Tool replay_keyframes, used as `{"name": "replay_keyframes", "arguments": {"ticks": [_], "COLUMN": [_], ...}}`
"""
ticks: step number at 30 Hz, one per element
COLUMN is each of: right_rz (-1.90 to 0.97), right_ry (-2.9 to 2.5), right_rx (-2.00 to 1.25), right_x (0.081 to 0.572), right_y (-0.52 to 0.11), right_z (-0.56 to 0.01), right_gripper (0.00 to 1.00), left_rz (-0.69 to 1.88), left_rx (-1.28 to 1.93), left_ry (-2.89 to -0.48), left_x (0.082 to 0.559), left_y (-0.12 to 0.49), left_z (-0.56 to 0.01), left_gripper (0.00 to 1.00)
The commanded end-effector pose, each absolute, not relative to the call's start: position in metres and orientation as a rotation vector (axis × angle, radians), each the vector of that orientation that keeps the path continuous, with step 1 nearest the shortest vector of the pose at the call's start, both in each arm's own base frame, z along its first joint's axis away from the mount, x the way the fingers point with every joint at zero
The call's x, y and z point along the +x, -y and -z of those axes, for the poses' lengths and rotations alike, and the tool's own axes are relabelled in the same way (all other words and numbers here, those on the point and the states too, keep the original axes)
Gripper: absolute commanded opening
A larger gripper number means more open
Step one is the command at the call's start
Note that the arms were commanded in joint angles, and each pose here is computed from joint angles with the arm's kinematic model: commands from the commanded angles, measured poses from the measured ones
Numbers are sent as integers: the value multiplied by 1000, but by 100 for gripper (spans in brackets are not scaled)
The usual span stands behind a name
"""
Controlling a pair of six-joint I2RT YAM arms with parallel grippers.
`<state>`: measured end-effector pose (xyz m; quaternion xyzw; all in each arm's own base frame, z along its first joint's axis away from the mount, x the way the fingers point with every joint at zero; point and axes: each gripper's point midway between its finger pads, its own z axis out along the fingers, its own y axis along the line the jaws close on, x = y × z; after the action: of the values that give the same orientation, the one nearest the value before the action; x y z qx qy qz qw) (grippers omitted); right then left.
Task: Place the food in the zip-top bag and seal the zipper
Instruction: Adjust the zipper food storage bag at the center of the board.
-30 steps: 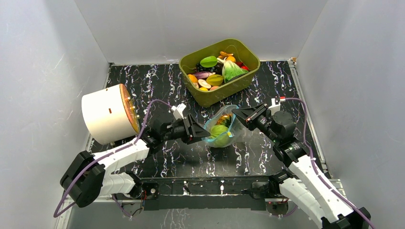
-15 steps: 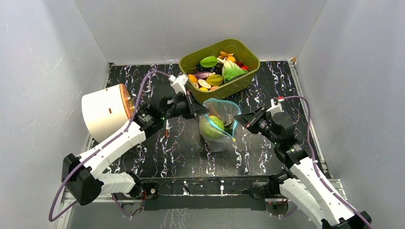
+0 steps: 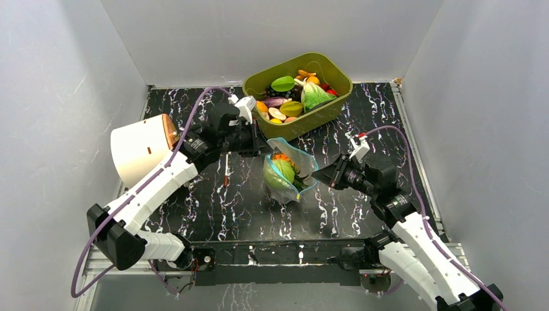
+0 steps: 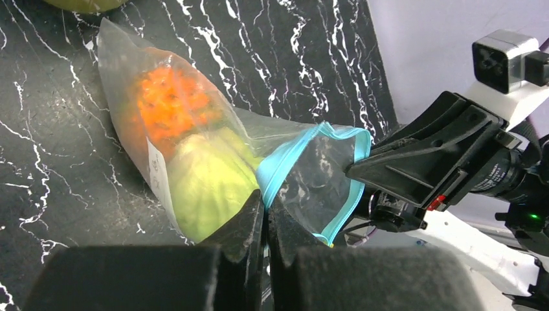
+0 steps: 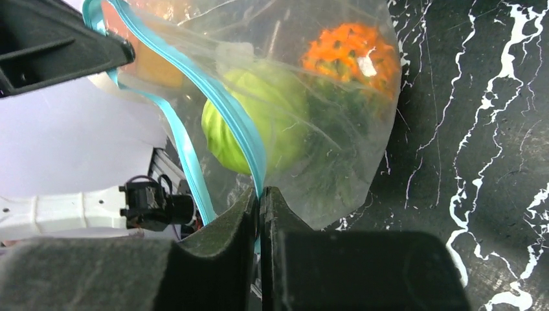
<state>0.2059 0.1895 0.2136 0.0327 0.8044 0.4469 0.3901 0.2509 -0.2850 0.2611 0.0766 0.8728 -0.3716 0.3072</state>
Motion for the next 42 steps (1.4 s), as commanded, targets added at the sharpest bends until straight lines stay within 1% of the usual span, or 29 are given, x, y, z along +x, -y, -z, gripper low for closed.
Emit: {"name": "replay_keyframes", "arguments": {"ticks": [1,3,8,10,11,14,15,16,18,20,22,24,27,33,35,38,40,42], "right_rz": [-1122,-1077,-1017,-1025,-1031,-1068,-1085,-1108,-1179,-1270,-1341,-1376,-1402,-1362,-1359,-1366,-1355,-1347], "right_ry": [-2041,-2061,-2079,-2070,-2065,-2046,-2042,-2035,-2021,-1996,-1967,-1920,-1857,-1820,-1827,-1831,-1831,-1827], "right_rx": [-58,-68,-28,-1,5,17,20,29,65,133,236,329,444,510,527,551,568,581], "right_x": [205,209,217,222,223,229,230,230,230,230,233,239,245,254,256,257,259,262], "right_y": [-195,-192,-186,-187,-189,-194,-196,-199,-205,-211,-213,-211,-205,-198,-198,-199,-197,-196], "right_z": [-214,-210,-207,-209,-211,-222,-225,-229,-237,-245,-251,-255,-262,-268,-265,-261,-258,-258], "right_gripper": [8,14,33,36,33,10,4,0,0,0,0,0,0,0,0,0,0,0], "left_rz": [1026,1060,1107,1111,1120,1156,1168,1177,1191,1188,1133,1030,910,895,910,982,1107,1261], "left_rx": [289,315,365,375,382,391,393,393,387,364,318,263,212,106,86,61,74,119], "left_ry": [-2326,-2341,-2377,-2387,-2386,-2367,-2357,-2343,-2305,-2266,-2280,-2314,-2376,-2365,-2368,-2381,-2369,-2318], "left_x": [245,243,243,245,246,249,251,252,255,255,256,251,243,226,220,207,194,179], "left_y": [285,290,301,303,305,311,313,315,317,314,305,286,263,242,240,241,249,259], "left_z": [-272,-270,-264,-262,-263,-269,-273,-277,-285,-292,-283,-272,-257,-255,-254,-248,-249,-252], "left_gripper": [0,0,0,0,0,0,6,15,34,51,60,64,66,66,63,56,51,49]}}
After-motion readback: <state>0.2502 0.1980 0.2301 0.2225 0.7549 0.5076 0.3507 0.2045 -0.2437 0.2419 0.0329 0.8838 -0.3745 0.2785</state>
